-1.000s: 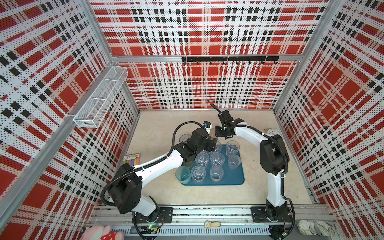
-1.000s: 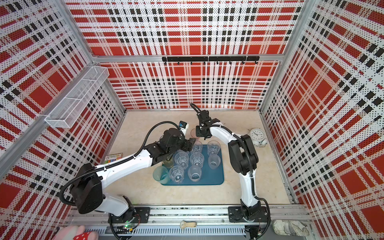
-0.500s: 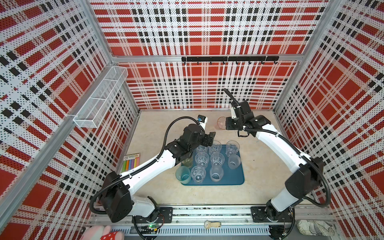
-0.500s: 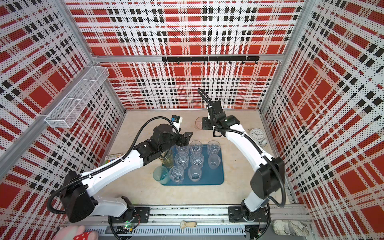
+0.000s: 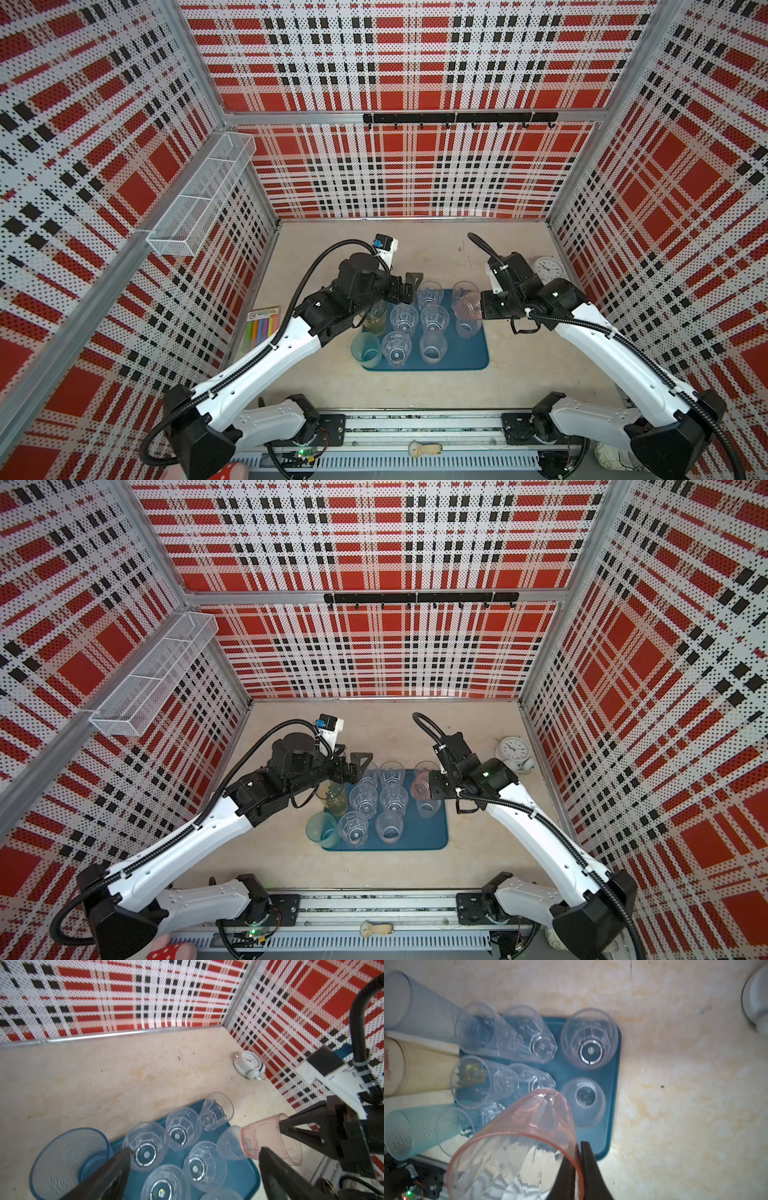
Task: Place the glasses into the tray
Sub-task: Place the glass on the tray.
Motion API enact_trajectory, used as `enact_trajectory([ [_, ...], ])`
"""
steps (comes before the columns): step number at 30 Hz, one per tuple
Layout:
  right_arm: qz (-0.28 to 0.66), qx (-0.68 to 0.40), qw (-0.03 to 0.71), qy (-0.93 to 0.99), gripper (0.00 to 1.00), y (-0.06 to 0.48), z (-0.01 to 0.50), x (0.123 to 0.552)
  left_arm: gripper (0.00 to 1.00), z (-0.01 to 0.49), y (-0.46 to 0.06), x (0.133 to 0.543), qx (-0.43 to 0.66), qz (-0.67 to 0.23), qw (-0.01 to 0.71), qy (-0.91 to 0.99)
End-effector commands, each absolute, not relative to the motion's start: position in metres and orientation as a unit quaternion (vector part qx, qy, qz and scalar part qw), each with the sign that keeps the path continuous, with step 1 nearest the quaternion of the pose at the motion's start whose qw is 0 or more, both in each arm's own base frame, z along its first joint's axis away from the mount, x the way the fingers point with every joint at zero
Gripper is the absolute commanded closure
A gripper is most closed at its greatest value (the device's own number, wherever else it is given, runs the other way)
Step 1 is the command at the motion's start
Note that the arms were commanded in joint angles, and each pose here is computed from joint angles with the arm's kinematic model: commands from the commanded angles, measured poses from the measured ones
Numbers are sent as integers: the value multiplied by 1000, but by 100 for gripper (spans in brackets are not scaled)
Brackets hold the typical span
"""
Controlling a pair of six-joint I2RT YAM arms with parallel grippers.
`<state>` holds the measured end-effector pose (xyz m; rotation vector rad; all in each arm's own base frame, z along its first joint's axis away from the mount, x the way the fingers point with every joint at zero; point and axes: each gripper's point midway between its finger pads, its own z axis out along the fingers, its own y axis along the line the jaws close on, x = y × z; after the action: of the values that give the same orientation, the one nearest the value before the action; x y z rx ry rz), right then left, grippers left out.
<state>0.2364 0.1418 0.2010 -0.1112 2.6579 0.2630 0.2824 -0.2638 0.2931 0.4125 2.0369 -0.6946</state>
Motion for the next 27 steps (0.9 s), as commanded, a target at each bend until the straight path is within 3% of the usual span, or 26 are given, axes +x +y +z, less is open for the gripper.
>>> enact_trajectory([
  [1,59,-27,184,981,91,125,188,202,2,263,-281,255,202,-297,389,848],
  [9,10,-49,130,990,91,130,138,163,2,231,-318,226,262,-298,338,853],
  [16,25,-36,150,988,92,143,108,173,2,190,-327,210,304,-294,297,856],
  [27,4,-41,148,988,91,150,84,186,2,168,-324,210,309,-278,283,864],
])
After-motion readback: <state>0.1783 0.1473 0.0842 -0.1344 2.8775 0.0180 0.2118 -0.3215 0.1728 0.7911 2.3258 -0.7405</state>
